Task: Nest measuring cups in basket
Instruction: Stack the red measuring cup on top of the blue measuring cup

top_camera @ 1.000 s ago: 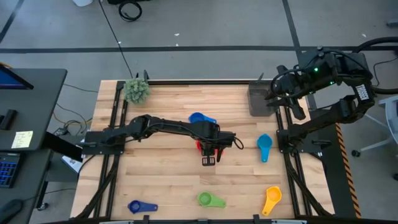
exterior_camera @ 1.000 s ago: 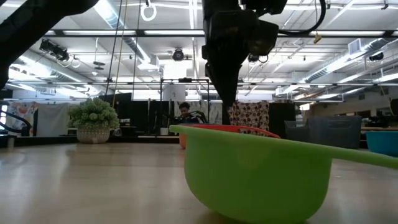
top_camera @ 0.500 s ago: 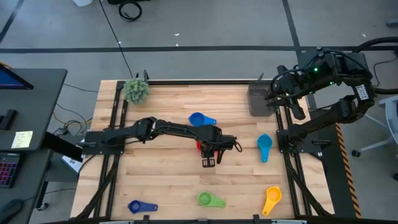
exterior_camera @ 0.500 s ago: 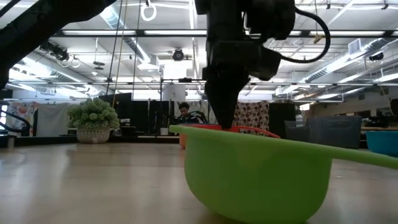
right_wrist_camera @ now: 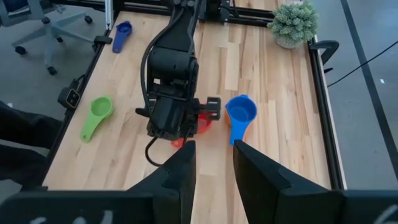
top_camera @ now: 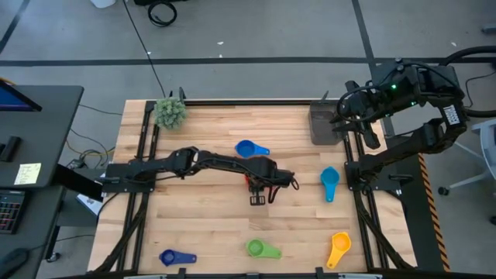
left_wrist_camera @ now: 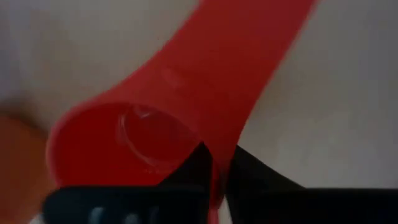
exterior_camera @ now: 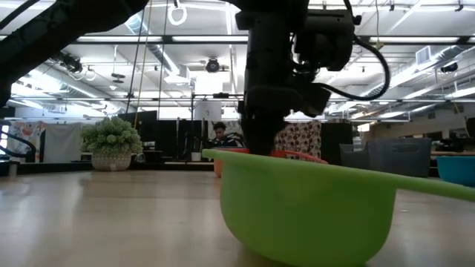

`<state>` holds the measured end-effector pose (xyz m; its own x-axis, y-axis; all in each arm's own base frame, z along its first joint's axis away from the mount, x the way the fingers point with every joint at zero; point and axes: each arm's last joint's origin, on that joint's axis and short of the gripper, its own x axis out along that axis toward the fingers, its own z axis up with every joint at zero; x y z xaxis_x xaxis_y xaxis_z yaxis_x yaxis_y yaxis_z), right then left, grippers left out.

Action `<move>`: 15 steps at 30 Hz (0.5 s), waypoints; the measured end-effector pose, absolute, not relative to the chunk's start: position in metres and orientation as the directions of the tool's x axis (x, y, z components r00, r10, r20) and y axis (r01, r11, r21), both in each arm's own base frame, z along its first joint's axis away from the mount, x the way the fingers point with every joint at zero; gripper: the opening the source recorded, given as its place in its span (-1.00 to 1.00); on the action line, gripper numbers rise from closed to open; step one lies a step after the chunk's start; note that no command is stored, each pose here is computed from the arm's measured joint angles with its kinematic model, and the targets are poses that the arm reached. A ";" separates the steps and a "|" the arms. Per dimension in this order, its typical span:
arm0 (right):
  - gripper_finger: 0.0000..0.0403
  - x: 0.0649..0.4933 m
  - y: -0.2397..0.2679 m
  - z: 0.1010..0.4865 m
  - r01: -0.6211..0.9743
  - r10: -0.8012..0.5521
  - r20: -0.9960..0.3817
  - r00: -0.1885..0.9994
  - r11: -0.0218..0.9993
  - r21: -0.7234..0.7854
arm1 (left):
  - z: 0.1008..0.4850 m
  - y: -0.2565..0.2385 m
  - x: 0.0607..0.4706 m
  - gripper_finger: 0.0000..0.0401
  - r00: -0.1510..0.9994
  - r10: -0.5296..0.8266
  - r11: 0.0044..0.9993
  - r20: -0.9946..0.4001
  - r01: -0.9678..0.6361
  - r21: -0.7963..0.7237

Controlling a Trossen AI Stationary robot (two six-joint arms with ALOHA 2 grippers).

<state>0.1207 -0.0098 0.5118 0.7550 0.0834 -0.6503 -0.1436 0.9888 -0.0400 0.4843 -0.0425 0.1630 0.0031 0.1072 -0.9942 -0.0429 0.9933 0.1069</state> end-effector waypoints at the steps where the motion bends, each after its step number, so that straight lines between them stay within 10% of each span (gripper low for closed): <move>1: -0.44 0.121 -0.010 0.512 -0.146 0.083 -0.650 0.755 0.988 -0.043 | 0.165 -0.041 0.483 -0.92 -0.002 0.120 0.992 -0.993 -0.048 0.120; 15: -0.44 0.121 -0.010 0.512 -0.146 0.080 -0.651 0.755 0.988 -0.048 | 0.234 -0.032 0.461 -0.94 0.010 0.099 0.979 -0.995 -0.179 0.096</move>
